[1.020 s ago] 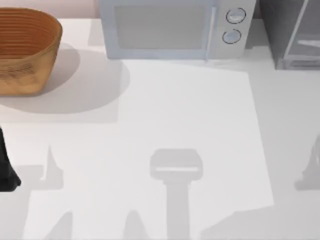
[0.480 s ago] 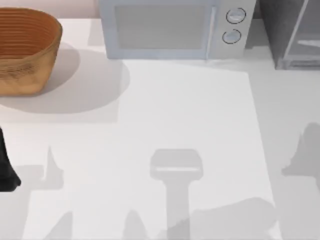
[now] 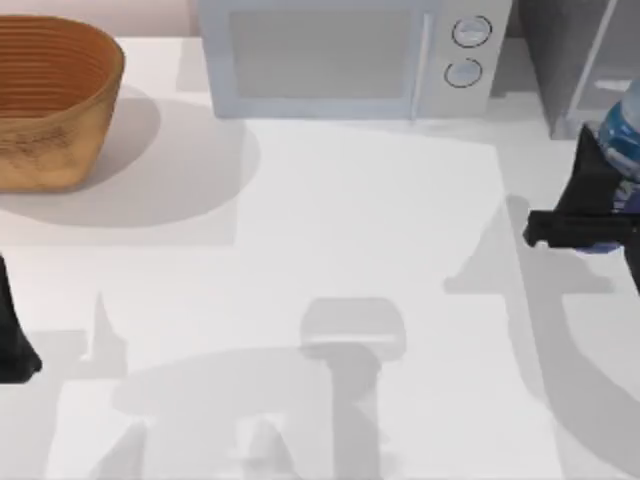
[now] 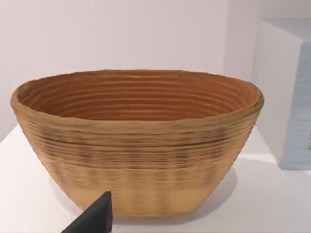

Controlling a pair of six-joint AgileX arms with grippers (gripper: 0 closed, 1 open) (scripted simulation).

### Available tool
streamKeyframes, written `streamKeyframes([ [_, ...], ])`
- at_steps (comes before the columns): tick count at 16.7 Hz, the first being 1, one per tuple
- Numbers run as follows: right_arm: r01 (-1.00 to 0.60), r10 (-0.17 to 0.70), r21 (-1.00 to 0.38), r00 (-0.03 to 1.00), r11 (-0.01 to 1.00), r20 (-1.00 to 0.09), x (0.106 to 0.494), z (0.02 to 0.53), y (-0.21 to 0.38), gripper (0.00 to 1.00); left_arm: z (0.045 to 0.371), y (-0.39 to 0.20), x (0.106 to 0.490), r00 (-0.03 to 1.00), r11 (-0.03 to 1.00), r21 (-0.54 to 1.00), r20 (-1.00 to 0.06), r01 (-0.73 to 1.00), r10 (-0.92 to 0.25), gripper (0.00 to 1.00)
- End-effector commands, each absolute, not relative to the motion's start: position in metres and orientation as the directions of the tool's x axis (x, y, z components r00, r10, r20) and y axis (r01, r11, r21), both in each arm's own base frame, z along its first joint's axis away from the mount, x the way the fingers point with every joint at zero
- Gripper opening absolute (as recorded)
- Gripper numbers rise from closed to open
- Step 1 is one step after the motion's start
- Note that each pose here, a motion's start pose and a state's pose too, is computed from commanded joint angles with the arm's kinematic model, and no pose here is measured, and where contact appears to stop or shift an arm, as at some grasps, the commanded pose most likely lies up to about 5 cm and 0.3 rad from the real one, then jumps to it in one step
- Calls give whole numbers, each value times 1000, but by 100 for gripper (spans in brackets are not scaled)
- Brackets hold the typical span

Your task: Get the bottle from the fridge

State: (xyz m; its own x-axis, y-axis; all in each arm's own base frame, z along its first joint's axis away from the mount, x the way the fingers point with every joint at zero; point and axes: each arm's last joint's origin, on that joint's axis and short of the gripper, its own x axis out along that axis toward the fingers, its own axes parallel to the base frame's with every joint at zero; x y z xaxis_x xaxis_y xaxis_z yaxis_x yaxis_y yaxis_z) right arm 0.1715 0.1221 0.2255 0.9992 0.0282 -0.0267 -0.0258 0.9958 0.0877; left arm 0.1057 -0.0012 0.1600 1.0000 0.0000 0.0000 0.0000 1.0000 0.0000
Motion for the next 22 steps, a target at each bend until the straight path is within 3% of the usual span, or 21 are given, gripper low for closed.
streamKeyframes([
  [4, -28, 29, 14, 997, 1000, -65, 179, 195, 216, 0, 160, -1, 106, 1000, 1000, 0, 0, 0, 0, 100],
  [11, -17, 16, -51, 1000, 999, -18, 137, 125, 340, 0, 160, -1, 106, 1000, 1000, 0, 0, 0, 0, 100],
  [22, 3, -3, -26, 1000, 1000, 7, 128, 111, 368, 0, 160, -1, 106, 1000, 1000, 0, 0, 0, 0, 100],
])
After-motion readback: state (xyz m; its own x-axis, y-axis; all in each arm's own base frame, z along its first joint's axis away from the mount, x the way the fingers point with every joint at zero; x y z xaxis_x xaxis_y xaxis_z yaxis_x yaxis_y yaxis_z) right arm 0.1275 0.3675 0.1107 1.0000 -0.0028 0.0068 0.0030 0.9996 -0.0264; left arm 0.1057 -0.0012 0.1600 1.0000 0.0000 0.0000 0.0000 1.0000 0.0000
